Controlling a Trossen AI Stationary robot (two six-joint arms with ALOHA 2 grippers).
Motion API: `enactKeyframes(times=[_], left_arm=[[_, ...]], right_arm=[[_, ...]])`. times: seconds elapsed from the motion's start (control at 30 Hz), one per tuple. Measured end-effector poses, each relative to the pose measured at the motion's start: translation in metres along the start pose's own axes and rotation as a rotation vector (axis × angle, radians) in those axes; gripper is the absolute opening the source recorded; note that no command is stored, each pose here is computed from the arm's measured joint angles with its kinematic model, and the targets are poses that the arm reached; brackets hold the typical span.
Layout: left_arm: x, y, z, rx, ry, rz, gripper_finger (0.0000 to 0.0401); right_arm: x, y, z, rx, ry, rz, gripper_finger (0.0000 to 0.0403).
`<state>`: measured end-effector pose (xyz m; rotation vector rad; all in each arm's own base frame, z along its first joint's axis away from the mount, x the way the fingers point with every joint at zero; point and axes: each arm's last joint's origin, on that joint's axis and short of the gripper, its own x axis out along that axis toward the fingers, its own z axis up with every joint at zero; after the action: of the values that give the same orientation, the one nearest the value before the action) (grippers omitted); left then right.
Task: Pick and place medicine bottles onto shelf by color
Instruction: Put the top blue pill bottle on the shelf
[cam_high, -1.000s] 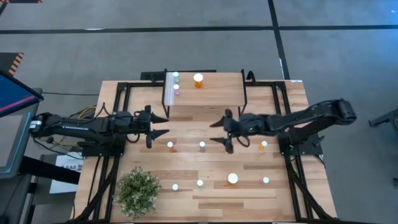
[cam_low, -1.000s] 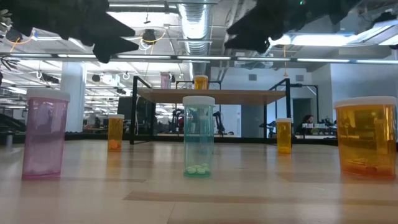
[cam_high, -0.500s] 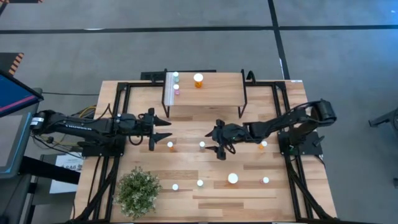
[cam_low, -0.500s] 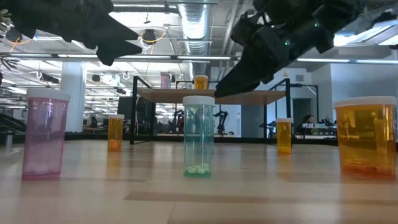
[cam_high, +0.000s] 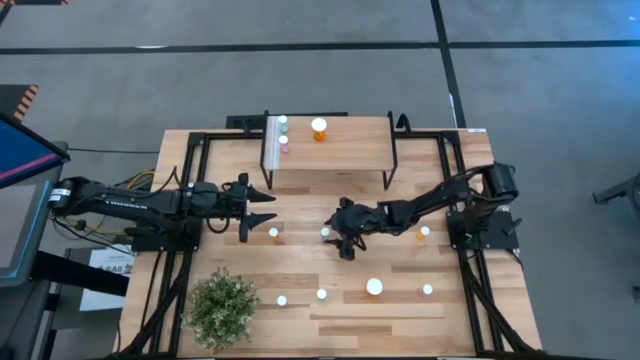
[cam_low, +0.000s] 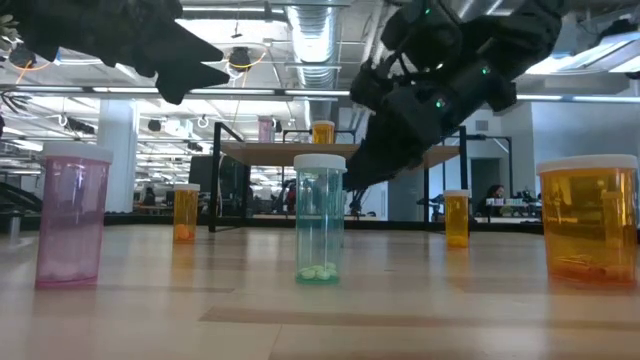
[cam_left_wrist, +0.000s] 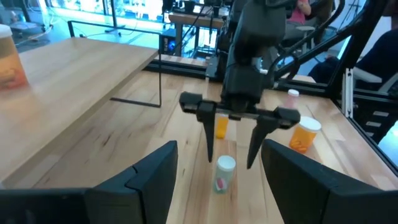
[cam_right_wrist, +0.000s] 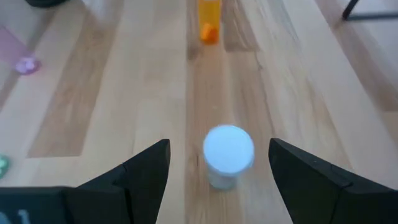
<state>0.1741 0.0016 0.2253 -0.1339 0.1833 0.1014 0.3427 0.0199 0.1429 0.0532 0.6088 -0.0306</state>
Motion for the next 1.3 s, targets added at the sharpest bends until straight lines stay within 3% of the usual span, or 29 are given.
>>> enactKeyframes(times=[0.37,0.93,1.3], left_arm=[[0.000,0.000,0.000,0.000,-0.002,0.000,0.0220],[0.000,0.000,0.000,0.000,-0.004,-0.001,0.0220],[0.000,0.000,0.001,0.000,-0.005,-0.001,0.0220]], right_arm=[[0.009,-0.003,-0.003,0.015,0.027,0.005,0.0261],[0.009,-0.004,-0.003,0.016,0.027,0.003,0.0129],[-0.003,-0.006,0.008,0.021,-0.005,0.000,0.0138]])
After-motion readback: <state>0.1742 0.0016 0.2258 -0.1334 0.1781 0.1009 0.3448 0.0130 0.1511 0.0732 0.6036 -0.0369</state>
